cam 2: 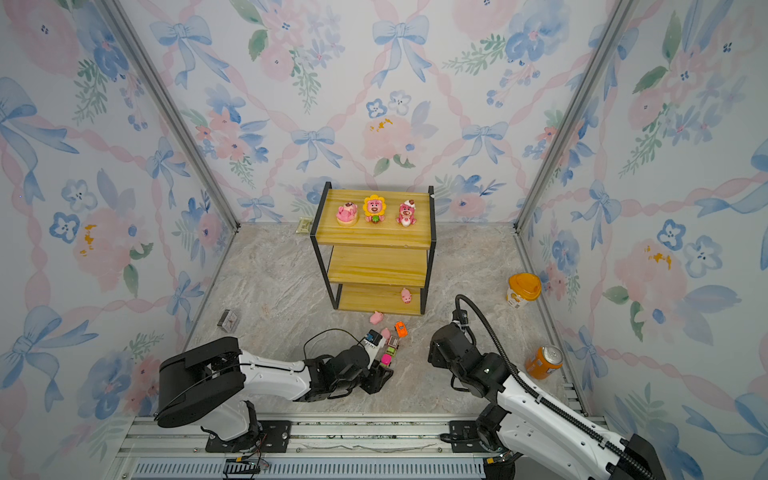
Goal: Place and organize the plastic toys onto the shelf
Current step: 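Close the left gripper on the green truck with pink top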
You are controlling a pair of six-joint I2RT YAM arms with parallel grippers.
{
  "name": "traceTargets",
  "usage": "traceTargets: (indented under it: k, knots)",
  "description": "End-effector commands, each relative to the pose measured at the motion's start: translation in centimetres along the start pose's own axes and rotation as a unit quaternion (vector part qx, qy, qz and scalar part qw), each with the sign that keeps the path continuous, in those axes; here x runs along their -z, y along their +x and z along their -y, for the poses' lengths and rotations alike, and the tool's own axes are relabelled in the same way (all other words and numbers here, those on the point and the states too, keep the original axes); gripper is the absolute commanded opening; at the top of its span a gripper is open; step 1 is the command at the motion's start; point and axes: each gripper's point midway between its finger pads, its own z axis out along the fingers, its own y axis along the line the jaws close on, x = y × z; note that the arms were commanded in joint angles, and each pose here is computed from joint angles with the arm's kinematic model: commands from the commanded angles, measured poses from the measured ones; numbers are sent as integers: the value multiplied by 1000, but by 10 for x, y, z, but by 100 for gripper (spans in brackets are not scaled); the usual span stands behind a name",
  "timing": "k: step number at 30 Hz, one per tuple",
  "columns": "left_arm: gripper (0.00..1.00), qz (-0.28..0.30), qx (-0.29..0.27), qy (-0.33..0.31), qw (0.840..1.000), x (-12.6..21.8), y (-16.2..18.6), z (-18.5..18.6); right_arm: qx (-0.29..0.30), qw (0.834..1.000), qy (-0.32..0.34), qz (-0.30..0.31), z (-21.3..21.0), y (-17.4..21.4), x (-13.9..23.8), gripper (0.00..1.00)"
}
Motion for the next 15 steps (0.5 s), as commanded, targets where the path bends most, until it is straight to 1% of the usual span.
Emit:
traceTargets:
  k: [1,6,12,14,15]
  knots:
    - [51,-8,6,-4,1000,-5,4,-1,1,1000,3,10,1,-7,3,69]
    - [45,-12,11,-11,1000,-7,7,-4,-1,1000,4,9,2,-5,2,69]
    - [41,-12,18,-29,999,-9,9,-11,1,1000,6,9,4,-4,2,69]
    - [37,-18,19,-37,999,-11,11,-14,2,1000,7,8,5,-4,2,69]
    - [34,-23,18,-39,999,-12,13,-15,2,1000,7,8,5,-4,1,69]
